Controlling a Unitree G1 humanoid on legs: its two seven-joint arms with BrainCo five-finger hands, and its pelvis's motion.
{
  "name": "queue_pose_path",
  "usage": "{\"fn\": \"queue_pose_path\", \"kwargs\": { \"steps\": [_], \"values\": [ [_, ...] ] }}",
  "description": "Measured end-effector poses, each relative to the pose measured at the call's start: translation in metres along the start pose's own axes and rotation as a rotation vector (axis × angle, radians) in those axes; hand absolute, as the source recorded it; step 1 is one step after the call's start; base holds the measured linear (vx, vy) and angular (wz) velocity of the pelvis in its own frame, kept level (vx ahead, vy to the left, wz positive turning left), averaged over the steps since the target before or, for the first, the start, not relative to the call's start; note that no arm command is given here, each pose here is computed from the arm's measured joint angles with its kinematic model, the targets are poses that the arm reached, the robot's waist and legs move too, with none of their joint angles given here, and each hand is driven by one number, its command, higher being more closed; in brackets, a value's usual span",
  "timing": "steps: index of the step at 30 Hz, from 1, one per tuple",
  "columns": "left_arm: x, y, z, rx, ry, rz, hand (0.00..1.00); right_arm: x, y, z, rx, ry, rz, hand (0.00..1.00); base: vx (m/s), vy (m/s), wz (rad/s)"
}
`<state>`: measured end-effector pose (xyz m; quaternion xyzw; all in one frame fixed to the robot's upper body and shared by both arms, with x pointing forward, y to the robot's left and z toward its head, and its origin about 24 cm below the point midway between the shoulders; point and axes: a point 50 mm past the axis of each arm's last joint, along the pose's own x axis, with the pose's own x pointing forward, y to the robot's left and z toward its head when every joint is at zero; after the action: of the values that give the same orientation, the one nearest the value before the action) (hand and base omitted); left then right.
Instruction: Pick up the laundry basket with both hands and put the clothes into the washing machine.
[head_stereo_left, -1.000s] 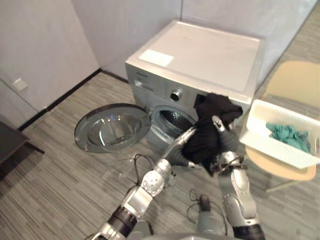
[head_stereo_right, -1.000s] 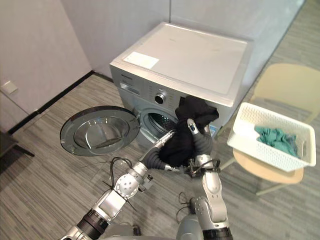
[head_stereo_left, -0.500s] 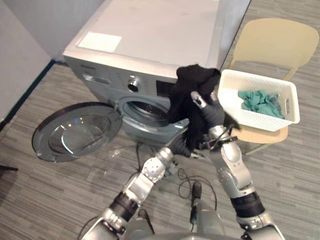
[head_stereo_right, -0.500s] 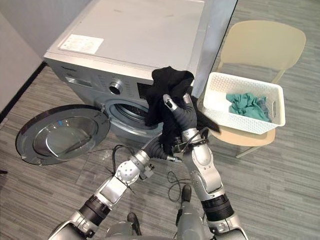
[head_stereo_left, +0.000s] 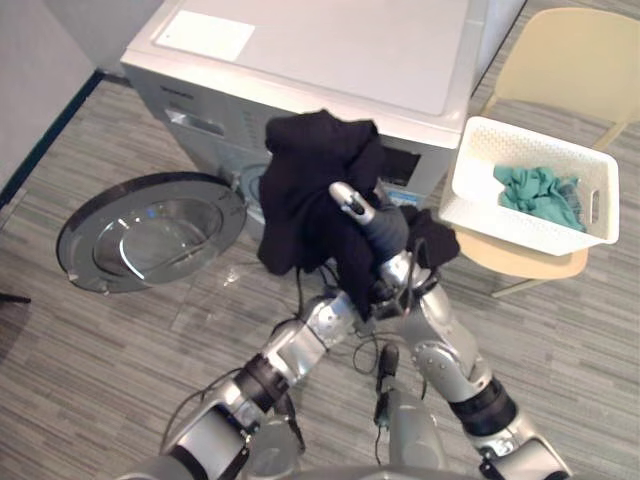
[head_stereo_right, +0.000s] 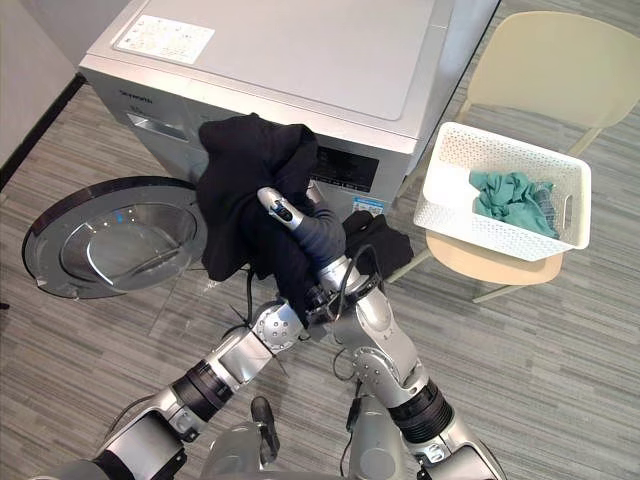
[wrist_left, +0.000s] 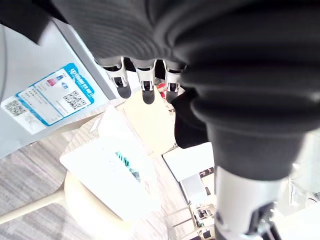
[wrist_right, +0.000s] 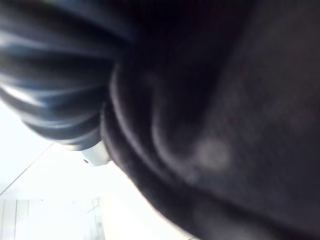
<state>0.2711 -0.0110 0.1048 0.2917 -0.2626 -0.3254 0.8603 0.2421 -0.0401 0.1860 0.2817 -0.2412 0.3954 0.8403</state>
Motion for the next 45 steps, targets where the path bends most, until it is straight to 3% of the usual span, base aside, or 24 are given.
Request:
{"fn": "queue_pose_path", "kwargs": {
  "steps": [13, 14, 19, 22, 26, 38, 45],
  "values": [
    [0.002, 0.014, -0.009, 0.128, 0.105, 0.248, 0.0, -0.041, -0.014, -0.015, 0.07, 0.031, -0.182, 1.0, -0.02, -0.018, 0.11],
    [-0.023, 0.012, -0.016, 0.081, 0.168, 0.284, 0.0, -0.048, -0.026, -0.008, 0.001, 0.004, -0.257, 1.0, -0.04, -0.022, 0.32],
    [-0.044, 0.009, -0.02, 0.057, 0.2, 0.288, 0.0, -0.05, -0.039, 0.002, -0.069, -0.016, -0.31, 1.0, -0.01, -0.004, 0.09],
    [-0.099, -0.006, -0.019, -0.094, 0.271, 0.244, 0.0, -0.053, -0.074, 0.035, -0.214, -0.11, -0.462, 1.0, 0.04, -0.006, 0.04],
    [-0.141, -0.016, -0.036, -0.202, 0.44, 0.249, 0.0, -0.053, -0.086, 0.058, -0.313, -0.163, -0.501, 1.0, 0.04, 0.008, 0.07],
    [-0.158, 0.0, -0.033, -0.173, 0.476, 0.371, 0.0, -0.076, -0.089, 0.063, -0.347, -0.154, -0.559, 1.0, -0.01, -0.008, 0.06],
    [-0.144, 0.012, -0.03, -0.129, 0.421, 0.443, 0.0, -0.089, -0.076, 0.044, -0.283, -0.071, -0.531, 1.0, 0.03, -0.003, -0.03]
  ]
}}
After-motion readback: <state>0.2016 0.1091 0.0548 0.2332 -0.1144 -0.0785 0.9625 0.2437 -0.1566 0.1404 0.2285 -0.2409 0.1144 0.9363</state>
